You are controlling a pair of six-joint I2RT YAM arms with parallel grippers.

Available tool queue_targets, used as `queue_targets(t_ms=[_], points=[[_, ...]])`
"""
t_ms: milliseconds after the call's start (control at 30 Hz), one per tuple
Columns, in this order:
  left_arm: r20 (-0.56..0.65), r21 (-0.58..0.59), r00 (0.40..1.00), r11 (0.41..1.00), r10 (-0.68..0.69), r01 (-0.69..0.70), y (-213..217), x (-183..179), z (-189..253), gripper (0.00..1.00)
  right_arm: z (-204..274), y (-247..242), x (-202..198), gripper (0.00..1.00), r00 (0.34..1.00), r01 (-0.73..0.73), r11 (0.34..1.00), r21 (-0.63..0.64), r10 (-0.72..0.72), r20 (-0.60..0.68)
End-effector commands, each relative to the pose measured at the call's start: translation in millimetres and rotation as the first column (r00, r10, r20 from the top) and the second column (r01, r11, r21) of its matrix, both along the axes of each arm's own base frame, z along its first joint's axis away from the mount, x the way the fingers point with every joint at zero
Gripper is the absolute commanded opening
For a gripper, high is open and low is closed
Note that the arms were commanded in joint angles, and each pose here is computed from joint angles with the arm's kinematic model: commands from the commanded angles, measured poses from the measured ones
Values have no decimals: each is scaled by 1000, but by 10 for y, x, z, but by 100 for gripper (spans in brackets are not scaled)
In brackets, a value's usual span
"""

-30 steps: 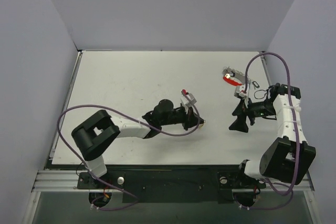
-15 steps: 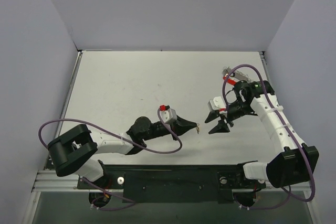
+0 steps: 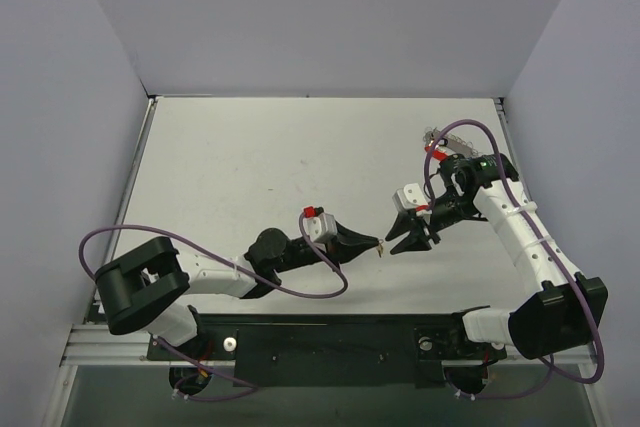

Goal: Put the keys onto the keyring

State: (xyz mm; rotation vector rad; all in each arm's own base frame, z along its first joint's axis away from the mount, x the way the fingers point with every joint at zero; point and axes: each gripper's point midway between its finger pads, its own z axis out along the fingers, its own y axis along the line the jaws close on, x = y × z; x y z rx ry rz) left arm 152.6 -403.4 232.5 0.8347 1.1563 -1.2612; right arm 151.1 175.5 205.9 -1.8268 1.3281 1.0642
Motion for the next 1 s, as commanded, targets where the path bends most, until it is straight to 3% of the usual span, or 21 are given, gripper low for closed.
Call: queue_targets(t_ms=[0, 667, 967], points=[[29, -81, 1000, 997, -10, 12, -36, -34, 217, 0, 216, -9, -452, 28, 969, 6, 1000, 14, -2, -247], [34, -101, 999, 995, -21, 24, -69, -64, 240, 0, 146, 42, -477, 22, 964, -8, 1000, 4, 9, -267], [38, -106, 999, 994, -36, 40, -88, -98, 251, 0, 127, 54, -452, 28, 962, -6, 1000, 3, 7, -274]])
